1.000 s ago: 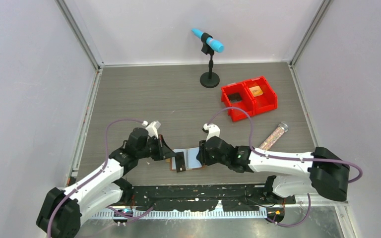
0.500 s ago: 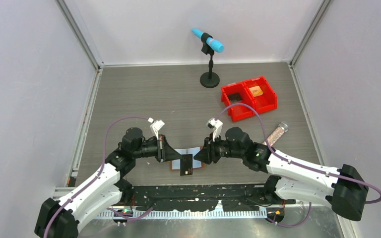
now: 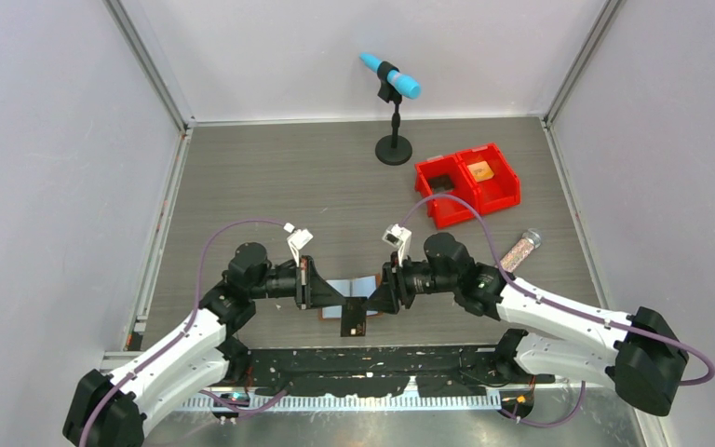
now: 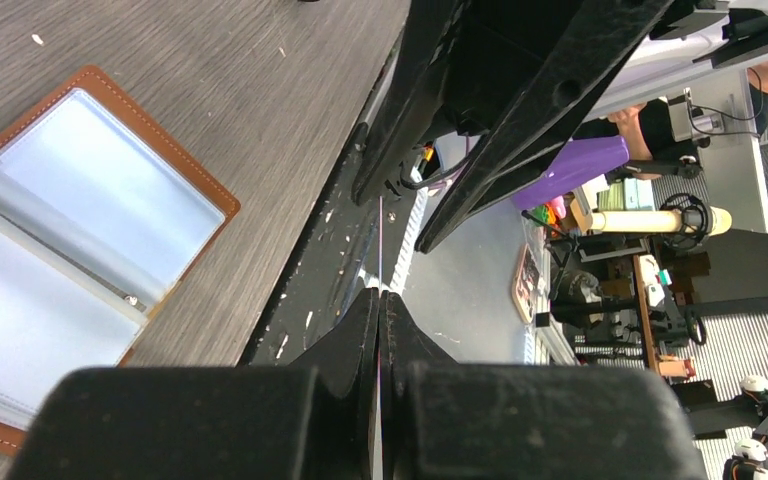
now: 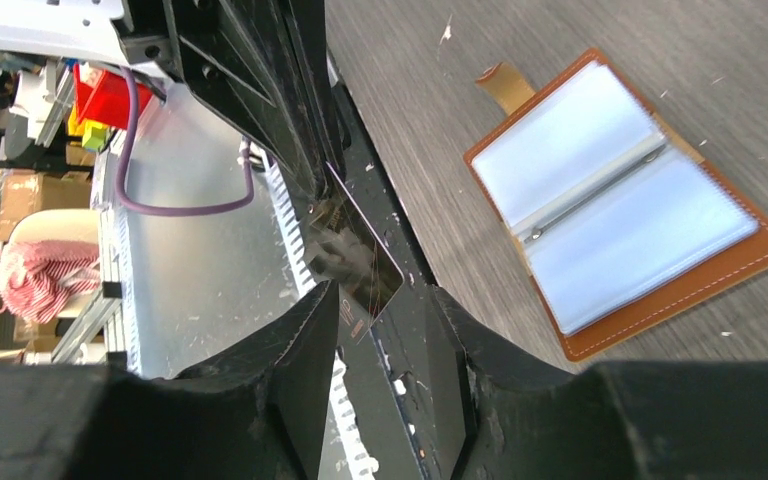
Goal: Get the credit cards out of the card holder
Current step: Place the credit card in the storage box.
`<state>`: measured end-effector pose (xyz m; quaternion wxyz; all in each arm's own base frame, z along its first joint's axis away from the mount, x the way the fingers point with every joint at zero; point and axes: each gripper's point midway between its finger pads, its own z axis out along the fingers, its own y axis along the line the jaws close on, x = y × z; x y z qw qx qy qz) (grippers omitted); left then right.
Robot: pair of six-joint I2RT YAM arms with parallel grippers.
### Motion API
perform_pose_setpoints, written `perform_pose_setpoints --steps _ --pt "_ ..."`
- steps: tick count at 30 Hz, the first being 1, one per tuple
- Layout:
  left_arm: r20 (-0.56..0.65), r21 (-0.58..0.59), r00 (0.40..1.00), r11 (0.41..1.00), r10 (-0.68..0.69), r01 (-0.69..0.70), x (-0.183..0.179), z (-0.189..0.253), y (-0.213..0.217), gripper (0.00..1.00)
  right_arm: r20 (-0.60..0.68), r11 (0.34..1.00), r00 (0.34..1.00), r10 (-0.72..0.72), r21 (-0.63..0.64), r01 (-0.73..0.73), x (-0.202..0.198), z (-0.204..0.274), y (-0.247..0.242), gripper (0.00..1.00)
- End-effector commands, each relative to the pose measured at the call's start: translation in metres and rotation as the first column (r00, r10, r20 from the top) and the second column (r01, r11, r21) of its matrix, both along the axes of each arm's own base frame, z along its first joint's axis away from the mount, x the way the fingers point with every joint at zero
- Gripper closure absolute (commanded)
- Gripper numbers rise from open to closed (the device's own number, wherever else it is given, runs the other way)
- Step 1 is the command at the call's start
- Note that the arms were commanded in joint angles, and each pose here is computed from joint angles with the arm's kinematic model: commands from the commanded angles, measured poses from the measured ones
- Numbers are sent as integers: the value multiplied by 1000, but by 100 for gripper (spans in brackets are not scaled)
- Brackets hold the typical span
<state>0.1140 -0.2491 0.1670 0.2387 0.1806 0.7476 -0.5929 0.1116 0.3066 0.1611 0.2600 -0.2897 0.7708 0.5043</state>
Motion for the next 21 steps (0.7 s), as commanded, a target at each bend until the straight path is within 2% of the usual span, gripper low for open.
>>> perform_pose_setpoints --steps 1,5,15,19,21 --pt "53 -55 998 998 -34 37 -5 15 -2 100 47 996 997 63 67 -66 -2 19 10 55" --pt "54 -57 998 998 -36 39 -5 15 -2 100 50 993 996 77 86 -81 -4 23 12 60" --pt "39 -51 999 998 -26 28 -2 14 -3 100 48 981 994 97 161 -103 -10 34 15 94" --pt "33 -30 999 1000 8 -7 3 12 -2 82 49 983 996 68 169 -76 -7 37 13 95" --pt "35 -26 999 1000 17 -16 4 12 -1 78 55 982 997 51 181 -60 -6 41 12 95"
